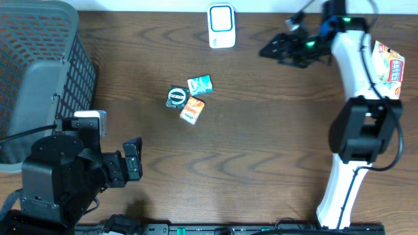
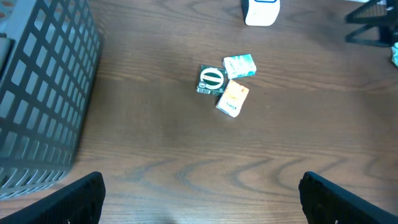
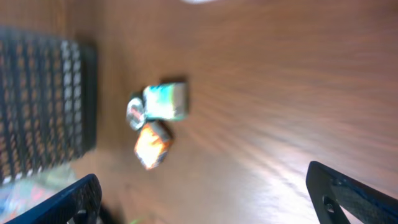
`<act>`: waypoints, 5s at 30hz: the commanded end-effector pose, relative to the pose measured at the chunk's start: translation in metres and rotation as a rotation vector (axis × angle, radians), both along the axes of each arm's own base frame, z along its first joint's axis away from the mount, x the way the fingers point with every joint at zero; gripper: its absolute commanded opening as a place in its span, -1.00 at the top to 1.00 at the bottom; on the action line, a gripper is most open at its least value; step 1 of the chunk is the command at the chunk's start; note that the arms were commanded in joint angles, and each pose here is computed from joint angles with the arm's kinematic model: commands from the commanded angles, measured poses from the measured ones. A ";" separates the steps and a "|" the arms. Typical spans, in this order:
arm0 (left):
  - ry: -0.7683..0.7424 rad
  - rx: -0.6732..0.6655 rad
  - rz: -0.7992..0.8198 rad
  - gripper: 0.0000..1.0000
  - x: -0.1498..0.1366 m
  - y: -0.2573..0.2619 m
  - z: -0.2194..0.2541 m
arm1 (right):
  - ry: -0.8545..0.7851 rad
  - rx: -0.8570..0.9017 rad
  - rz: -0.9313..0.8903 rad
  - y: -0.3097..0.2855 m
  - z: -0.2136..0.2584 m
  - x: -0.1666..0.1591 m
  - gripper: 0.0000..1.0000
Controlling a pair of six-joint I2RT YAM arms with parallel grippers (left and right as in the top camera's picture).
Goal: Scan the item barcode
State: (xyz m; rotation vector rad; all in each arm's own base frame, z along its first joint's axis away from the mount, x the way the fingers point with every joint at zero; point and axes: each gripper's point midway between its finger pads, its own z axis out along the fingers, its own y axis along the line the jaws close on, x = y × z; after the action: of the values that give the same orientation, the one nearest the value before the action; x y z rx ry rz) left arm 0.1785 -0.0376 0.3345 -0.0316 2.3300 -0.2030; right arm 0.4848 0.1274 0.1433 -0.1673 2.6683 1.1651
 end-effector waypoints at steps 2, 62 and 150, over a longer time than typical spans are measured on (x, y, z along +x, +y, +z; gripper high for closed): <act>-0.007 -0.010 0.013 -0.95 0.000 0.001 0.003 | 0.013 -0.009 0.151 0.061 -0.006 -0.027 -0.99; -0.007 -0.010 0.013 -0.96 0.000 0.001 0.003 | -0.180 -0.523 0.413 0.210 -0.105 -0.082 0.31; -0.007 -0.010 0.013 -0.96 0.000 0.001 0.003 | -0.193 -0.671 0.483 0.202 -0.132 -0.093 0.98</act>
State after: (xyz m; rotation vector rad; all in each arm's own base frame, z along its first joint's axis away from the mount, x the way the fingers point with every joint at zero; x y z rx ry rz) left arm 0.1785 -0.0376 0.3345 -0.0316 2.3300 -0.2030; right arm 0.3980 0.3410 0.0208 -0.9942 2.7555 0.3234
